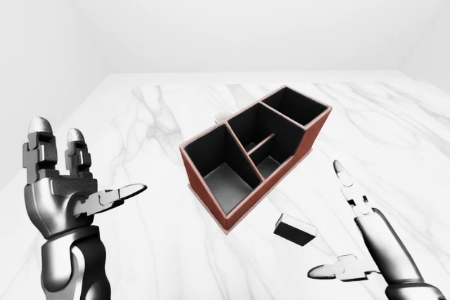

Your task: Pick up the book and place it in the left compartment of the caddy.

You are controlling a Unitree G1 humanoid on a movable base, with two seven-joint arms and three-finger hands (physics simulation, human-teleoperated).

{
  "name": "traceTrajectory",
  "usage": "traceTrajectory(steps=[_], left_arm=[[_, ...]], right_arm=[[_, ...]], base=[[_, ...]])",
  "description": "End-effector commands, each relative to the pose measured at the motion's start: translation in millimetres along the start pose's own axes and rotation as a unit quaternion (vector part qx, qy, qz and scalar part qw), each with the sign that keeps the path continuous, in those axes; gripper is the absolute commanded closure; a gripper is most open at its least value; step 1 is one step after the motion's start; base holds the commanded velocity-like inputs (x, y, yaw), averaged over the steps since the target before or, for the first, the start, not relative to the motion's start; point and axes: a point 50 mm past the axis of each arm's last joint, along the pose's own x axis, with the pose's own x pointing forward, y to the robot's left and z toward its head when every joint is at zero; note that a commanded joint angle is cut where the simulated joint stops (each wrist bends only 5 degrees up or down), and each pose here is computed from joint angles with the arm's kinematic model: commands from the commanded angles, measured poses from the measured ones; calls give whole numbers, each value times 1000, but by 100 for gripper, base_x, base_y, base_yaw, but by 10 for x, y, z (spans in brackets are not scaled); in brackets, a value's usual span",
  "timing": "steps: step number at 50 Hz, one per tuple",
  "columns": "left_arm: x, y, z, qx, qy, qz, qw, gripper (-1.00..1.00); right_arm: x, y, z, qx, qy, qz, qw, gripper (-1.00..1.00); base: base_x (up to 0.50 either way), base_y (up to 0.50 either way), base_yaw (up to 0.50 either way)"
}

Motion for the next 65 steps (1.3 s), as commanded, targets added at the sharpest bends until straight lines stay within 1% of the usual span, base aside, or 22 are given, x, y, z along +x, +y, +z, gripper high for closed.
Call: traceTrajectory(steps=[1, 8, 17, 21, 23, 31, 36, 42, 50, 65], left_arm=[[-4, 7, 9, 0, -1, 1, 1000, -100], [-1, 4, -6, 0, 1, 0, 1000, -100], [-3, -9, -31, 0, 6, -2, 1000, -100], [-6, -19, -37, 0, 8, -3, 1000, -100], [-8, -18, -21, 0, 5, -3, 1000, -100], [-9, -20, -18, -1, 4, -3, 1000, -100], [-9, -13, 13, -1, -2, -2, 1000, -100], [5, -13, -16, -1, 2, -1, 1000, -100], [3, -6, -6, -1, 1, 0, 1000, -100], [8, 2, 7, -2, -2, 2, 1000, -100]], right_arm=[[44, 37, -105, -23, 34, 19, 999, -100], [97, 2, -111, -47, 34, 26, 998, -100], [177, 42, -215, -70, 58, 44, 995, -100], [243, 5, -177, -95, 47, 40, 994, -100], [245, 22, -218, -93, 53, 49, 993, -100], [243, 0, -293, -92, 69, 47, 992, -100], [292, -90, -275, -108, 63, 29, 992, -100], [322, -118, -268, -113, 59, 25, 992, -100], [345, -134, -308, -119, 66, 27, 990, -100], [449, -99, -434, -117, 79, 51, 989, -100]], base=[[0, 0, 0], [0, 0, 0], [0, 0, 0], [0, 0, 0], [0, 0, 0], [0, 0, 0], [0, 0, 0], [0, 0, 0], [0, 0, 0], [0, 0, 0]])
